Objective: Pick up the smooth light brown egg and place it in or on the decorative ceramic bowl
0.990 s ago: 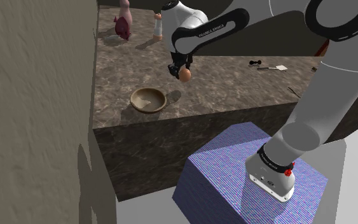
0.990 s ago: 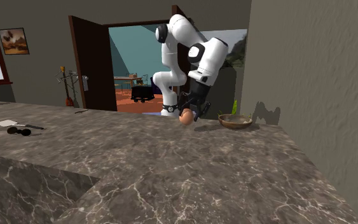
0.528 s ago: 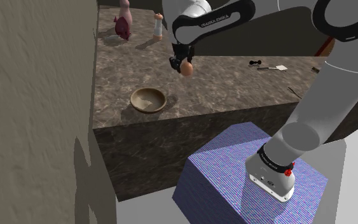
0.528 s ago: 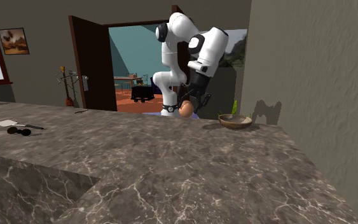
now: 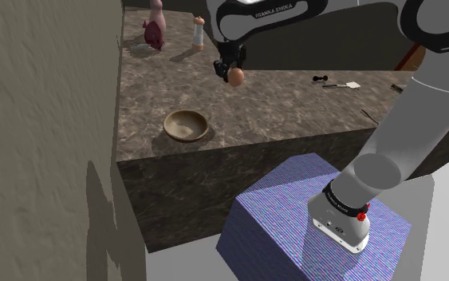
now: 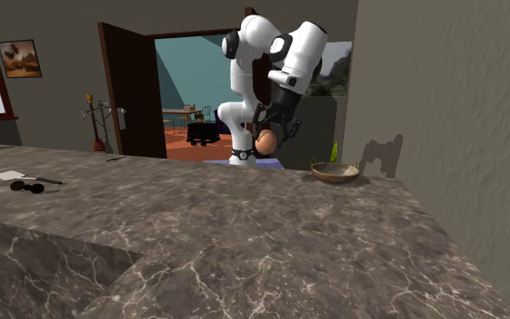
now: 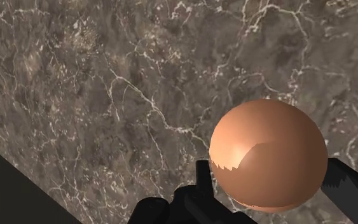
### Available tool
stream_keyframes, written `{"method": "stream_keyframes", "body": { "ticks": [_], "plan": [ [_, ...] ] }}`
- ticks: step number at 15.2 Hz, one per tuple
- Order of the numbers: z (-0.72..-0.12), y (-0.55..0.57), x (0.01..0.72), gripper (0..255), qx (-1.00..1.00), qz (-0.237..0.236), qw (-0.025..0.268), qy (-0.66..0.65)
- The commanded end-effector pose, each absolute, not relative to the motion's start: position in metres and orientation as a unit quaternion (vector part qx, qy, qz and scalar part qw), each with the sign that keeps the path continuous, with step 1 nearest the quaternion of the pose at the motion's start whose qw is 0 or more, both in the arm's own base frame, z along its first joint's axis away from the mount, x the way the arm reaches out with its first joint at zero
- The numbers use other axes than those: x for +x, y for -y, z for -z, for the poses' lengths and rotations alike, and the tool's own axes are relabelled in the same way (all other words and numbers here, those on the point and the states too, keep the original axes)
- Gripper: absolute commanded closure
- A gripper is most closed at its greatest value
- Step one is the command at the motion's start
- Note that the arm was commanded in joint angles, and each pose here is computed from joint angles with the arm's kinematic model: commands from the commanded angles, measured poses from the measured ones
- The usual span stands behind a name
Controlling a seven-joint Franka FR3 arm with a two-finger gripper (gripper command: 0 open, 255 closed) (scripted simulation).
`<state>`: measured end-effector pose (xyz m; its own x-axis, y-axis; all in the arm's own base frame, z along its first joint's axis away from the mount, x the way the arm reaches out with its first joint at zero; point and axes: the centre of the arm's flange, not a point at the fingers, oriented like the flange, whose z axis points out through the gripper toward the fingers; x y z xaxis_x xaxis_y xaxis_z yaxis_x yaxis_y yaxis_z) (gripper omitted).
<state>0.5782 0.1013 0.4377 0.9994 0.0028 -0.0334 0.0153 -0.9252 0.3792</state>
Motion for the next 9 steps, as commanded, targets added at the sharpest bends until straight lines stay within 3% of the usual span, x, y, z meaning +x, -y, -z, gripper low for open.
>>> {"method": "stream_keyframes", "body": {
  "ticks": [1,9],
  "plan": [
    [-0.443,-0.101,0.578,255,0.981,0.016,0.193,-0.005],
    [-0.446,-0.206,0.563,255,0.981,0.016,0.193,-0.005]
  ]
}}
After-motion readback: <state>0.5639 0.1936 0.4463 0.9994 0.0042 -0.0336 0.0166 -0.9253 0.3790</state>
